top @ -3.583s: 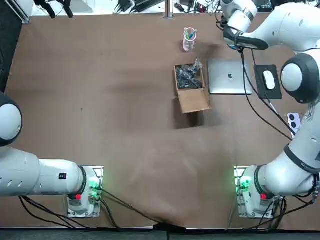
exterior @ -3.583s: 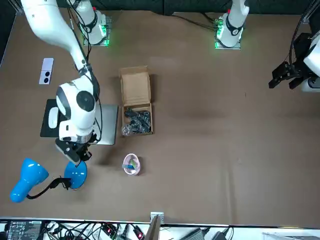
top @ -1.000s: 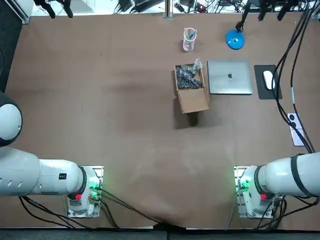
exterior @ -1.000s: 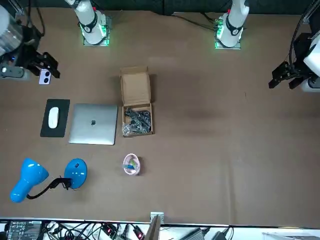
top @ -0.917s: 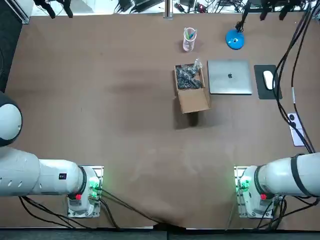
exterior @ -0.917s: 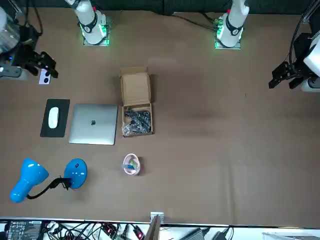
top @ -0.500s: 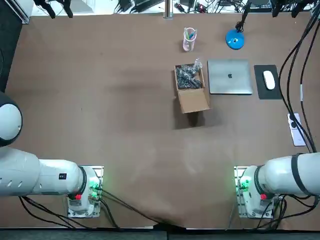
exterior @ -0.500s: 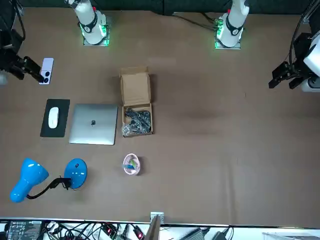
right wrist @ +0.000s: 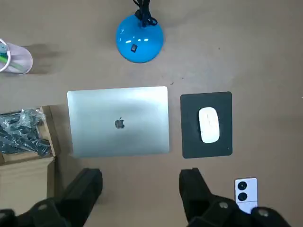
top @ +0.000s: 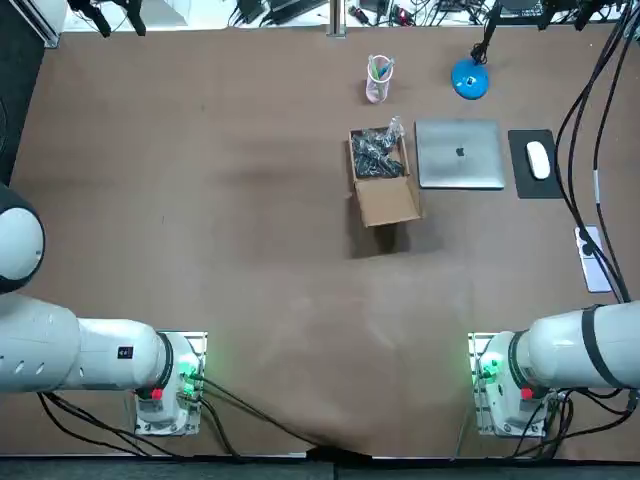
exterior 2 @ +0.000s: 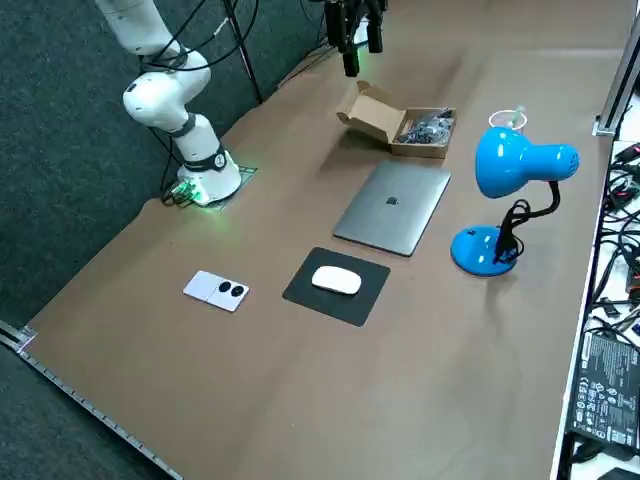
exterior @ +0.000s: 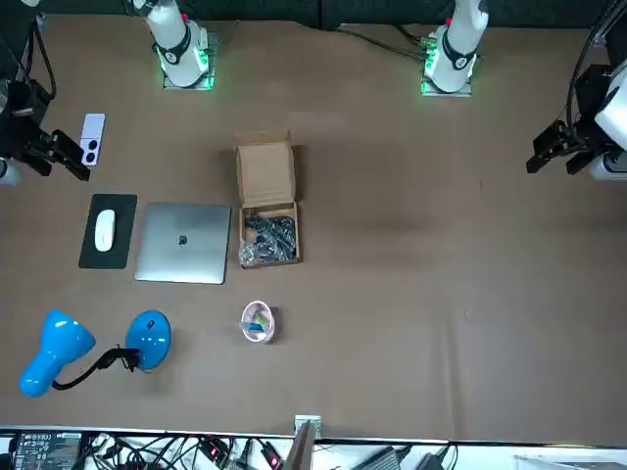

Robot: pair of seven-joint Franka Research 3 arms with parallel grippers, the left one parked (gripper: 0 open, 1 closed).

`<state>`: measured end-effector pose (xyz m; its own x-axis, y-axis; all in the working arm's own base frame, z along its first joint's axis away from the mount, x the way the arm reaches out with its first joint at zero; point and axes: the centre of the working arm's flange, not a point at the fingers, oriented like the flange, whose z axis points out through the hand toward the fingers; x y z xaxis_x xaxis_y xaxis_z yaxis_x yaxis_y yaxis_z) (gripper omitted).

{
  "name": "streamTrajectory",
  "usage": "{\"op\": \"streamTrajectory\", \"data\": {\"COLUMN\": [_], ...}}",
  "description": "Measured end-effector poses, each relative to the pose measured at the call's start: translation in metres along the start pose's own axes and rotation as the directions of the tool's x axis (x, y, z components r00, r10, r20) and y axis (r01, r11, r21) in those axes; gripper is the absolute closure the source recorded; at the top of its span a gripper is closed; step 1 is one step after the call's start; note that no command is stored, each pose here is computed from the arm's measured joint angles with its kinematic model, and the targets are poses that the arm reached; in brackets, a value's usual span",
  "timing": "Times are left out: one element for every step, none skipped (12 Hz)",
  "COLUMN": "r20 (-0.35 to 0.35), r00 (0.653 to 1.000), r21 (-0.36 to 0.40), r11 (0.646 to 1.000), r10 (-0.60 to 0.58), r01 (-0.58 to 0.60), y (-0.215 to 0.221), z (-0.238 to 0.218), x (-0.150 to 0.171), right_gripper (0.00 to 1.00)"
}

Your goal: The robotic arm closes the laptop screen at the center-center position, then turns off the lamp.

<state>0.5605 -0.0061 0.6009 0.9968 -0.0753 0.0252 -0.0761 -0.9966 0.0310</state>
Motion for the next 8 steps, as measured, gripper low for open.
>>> {"op": "streamTrajectory", "data": {"r20": [0.002,0.003,0.004,0.004,0.006,0.007,0.007,0.008], "r00": [1.000,1.000,1.000,1.000,1.000,1.000,1.000,1.000], "r21": [0.001,0.003,0.004,0.004,0.004,0.004,0.004,0.004], "r11": [1.000,1.000,1.000,1.000,1.000,1.000,1.000,1.000], "r10": [-0.002,-0.007,-0.012,-0.017,-0.020,-0.021,-0.020,-0.020], "r01": [0.002,0.007,0.012,0.017,0.020,0.021,0.020,0.020], "y": [-0.002,-0.004,-0.007,-0.010,-0.012,-0.012,-0.012,-0.012], "z": [0.001,0.002,0.002,0.002,0.003,0.004,0.004,0.006], "x": [0.000,0.000,0.000,0.000,0.001,0.001,0.001,0.002], "right_gripper": [0.00,0.00,0.00,0.00,0.00,0.00,0.00,0.00]}}
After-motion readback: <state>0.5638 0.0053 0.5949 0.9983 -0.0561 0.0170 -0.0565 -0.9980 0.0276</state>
